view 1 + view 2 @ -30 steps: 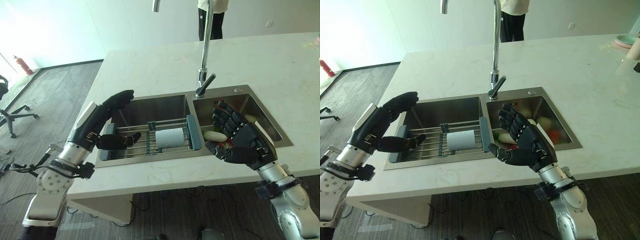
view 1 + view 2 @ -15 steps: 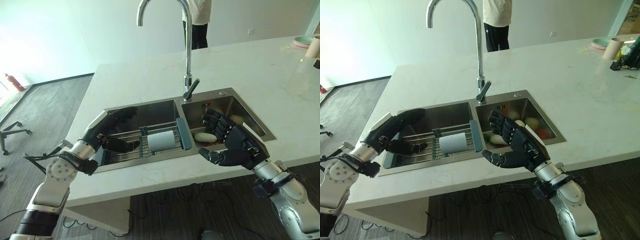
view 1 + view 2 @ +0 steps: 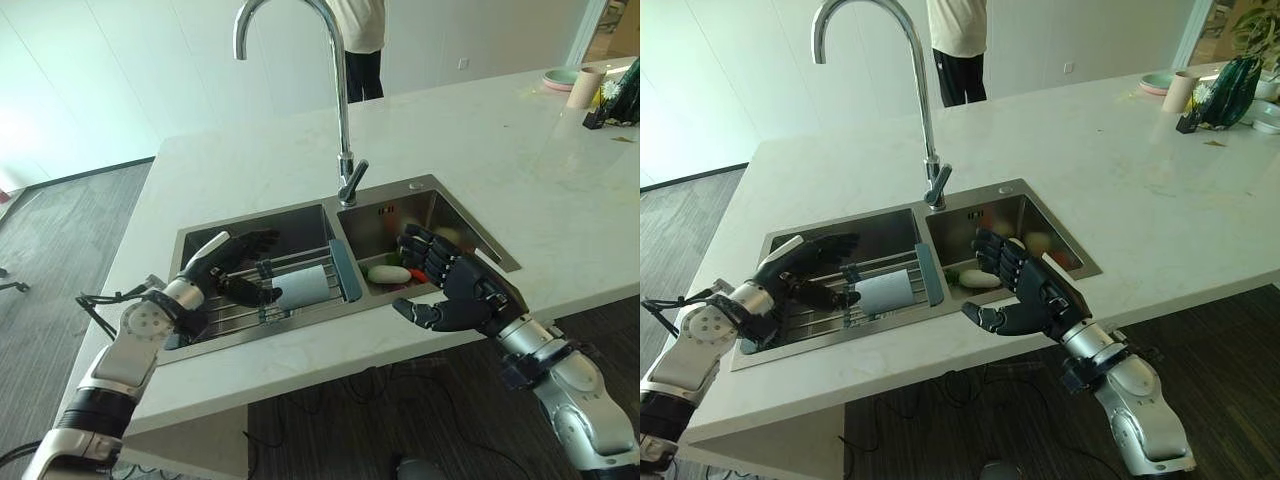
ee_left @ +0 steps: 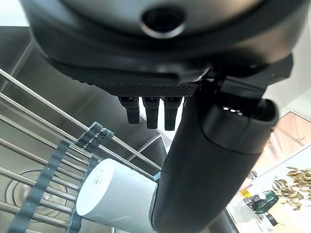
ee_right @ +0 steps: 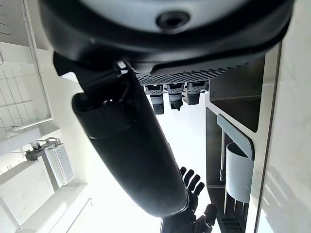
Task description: Place the dishes in the dishwasher.
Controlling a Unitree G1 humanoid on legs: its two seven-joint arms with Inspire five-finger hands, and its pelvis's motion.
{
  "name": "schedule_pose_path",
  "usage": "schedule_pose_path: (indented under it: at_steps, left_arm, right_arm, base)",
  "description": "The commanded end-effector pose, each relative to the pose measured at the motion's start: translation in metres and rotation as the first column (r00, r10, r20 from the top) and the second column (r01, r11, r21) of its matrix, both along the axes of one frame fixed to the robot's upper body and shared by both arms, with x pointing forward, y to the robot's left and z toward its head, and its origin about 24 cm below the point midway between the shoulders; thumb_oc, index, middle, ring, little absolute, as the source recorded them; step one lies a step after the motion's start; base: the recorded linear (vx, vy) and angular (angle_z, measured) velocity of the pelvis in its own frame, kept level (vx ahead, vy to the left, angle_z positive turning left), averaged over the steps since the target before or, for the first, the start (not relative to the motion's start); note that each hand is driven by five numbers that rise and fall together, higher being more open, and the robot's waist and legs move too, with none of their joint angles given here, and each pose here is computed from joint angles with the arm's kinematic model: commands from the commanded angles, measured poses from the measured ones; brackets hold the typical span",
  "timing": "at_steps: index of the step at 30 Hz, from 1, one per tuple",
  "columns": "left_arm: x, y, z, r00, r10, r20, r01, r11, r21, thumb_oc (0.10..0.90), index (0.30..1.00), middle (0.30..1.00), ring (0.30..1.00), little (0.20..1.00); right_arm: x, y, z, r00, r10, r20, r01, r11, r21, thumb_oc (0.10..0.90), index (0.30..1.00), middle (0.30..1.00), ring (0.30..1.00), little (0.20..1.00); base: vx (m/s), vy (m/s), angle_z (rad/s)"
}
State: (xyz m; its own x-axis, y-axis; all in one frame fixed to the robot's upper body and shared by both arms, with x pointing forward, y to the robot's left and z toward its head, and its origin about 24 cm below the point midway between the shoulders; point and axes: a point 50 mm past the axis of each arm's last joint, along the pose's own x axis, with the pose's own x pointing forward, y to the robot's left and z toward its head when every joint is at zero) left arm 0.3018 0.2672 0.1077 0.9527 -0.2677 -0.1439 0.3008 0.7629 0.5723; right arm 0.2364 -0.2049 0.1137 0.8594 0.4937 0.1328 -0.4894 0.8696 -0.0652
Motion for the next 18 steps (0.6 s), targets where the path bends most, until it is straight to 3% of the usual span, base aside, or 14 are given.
schedule_pose_path:
  at_steps: [1, 18]
  left_arm:
    - [0.02, -0.007, 0.061, 0.971, -0.046, 0.235, 0.039, 0.999, 0.035, 0.8, 0.9, 0.9, 0.9, 0.9]
    - [0.023, -0.008, 0.043, 0.988, -0.058, 0.141, 0.052, 0.997, 0.051, 0.8, 0.9, 0.9, 0.9, 0.9]
  right_arm:
    - [0.011, 0.007, 0.051, 0.965, 0.054, 0.257, -0.057, 0.998, 0.004, 0.8, 0.9, 0.9, 0.9, 0.9]
    - [0.009, 0.005, 0.048, 0.967, 0.057, 0.248, -0.049, 0.998, -0.036, 0.8, 0.9, 0.9, 0.9, 0.9]
  base:
    - [-0.01, 0.004, -0.05]
    - [0.0, 0.003, -0.04]
